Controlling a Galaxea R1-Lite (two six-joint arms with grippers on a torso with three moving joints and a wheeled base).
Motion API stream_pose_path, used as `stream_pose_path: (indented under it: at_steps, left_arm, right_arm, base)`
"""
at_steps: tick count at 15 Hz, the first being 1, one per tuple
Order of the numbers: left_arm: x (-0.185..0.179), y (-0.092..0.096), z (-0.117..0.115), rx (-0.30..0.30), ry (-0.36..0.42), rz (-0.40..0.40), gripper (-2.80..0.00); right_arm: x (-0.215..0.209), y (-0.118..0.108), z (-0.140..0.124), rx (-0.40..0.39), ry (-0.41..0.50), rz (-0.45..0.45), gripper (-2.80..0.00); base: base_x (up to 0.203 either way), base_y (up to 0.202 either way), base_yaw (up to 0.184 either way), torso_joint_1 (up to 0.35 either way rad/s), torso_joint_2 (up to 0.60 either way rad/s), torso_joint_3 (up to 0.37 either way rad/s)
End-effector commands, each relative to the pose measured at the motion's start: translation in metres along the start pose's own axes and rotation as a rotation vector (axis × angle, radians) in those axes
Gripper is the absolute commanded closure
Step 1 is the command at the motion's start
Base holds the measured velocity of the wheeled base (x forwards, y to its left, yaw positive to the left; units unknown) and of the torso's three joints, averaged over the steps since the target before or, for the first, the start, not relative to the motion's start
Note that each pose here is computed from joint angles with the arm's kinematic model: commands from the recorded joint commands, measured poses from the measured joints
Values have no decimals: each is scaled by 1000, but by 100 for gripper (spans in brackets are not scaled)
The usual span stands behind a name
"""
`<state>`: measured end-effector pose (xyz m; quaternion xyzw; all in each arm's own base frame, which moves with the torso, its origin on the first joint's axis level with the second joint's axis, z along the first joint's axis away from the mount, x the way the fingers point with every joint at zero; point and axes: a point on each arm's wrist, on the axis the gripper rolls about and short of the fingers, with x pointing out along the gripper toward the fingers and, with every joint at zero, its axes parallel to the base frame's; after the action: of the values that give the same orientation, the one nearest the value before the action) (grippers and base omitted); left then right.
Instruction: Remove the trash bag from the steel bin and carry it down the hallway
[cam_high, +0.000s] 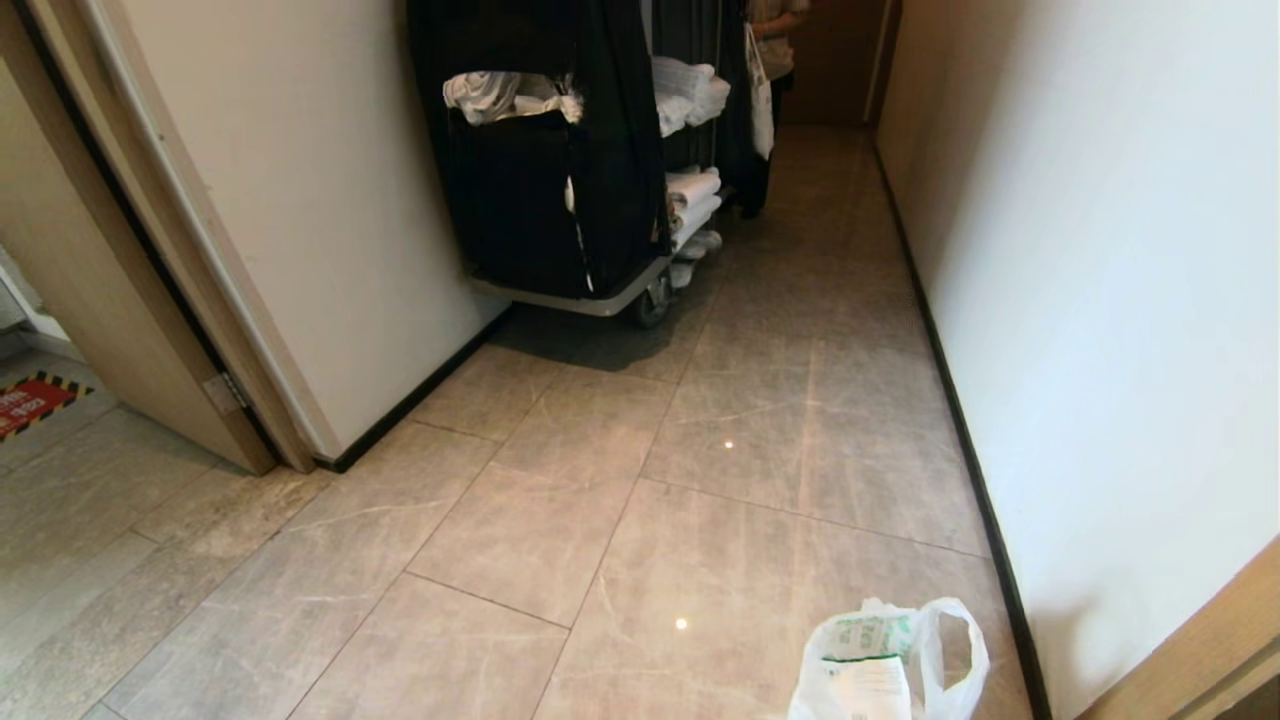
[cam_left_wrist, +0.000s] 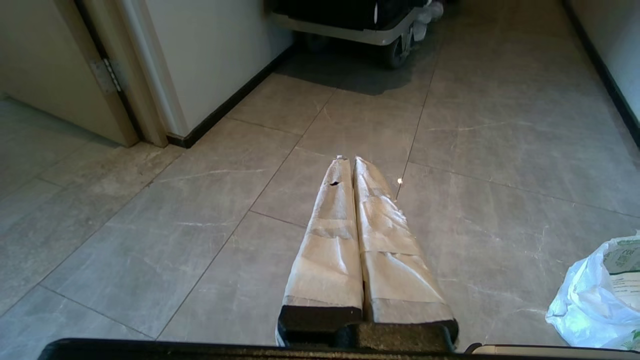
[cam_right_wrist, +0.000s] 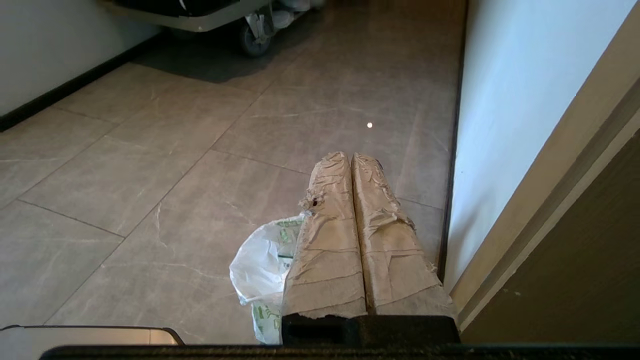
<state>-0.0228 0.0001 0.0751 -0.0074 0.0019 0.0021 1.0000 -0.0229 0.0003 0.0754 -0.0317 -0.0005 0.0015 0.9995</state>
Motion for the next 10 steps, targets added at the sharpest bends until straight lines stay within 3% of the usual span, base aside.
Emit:
stream_pose_path:
  at_steps: [1,4,10]
  left_arm:
    - [0,0,0,1,1,0,0]
    - [0,0,0,4,1,0,0]
    - [0,0,0,4,1,0,0]
  right_arm:
    - [0,0,0,-1,-2,1,0]
    - [0,0,0,1,-1,0,0]
    - [0,0,0,17,-1,0,0]
  base:
    - [0,0,0,2,2,210]
    - [0,0,0,3,4,167]
    - [0,0,0,1,-1,23]
